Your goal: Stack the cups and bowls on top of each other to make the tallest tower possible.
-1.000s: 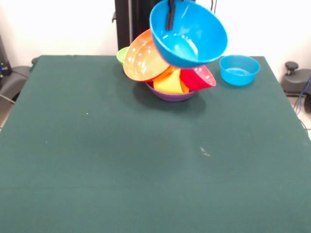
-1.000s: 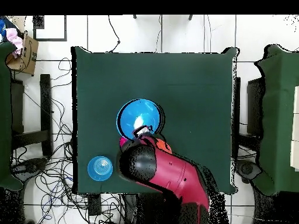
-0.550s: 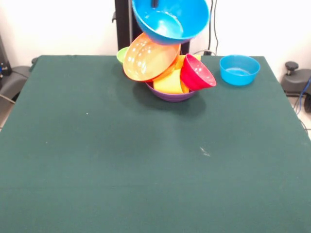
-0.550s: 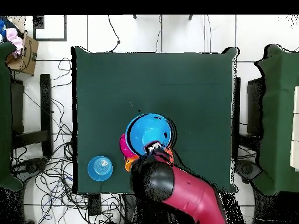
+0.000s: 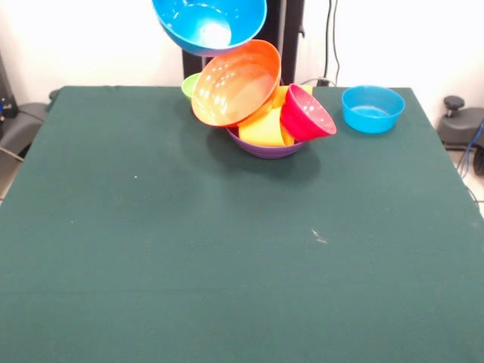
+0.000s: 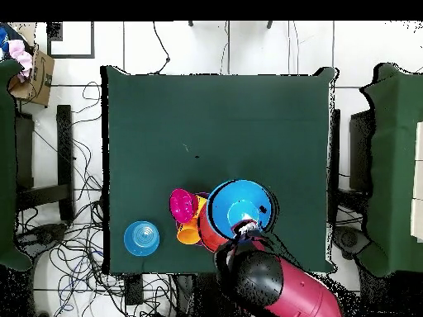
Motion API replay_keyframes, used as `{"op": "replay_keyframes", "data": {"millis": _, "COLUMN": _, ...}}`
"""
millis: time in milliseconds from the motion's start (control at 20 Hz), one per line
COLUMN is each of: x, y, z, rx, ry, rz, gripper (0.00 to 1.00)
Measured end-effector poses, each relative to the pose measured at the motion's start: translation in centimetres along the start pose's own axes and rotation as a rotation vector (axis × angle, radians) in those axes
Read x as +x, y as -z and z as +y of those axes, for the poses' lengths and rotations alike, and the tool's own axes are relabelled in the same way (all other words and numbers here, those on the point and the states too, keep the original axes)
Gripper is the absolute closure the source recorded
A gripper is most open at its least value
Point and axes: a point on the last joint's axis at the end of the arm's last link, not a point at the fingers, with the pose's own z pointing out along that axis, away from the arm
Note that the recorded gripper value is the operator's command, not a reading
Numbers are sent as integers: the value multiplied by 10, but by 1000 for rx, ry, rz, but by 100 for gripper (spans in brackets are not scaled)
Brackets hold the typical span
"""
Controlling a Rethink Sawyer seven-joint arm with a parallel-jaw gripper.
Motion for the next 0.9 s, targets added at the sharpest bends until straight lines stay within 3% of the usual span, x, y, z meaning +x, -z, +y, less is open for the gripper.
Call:
{"op": "replay_keyframes", "data": {"millis": 300, "x": 12, "y": -4, "z": -3, "rx": 15, "ry": 43, "rz": 1, "gripper": 100}}
{"op": "replay_keyframes", "data": {"millis": 900, "x": 44, "y": -25, "z": 4, "rx": -12, "ry": 105, "rz": -4, "gripper": 100}}
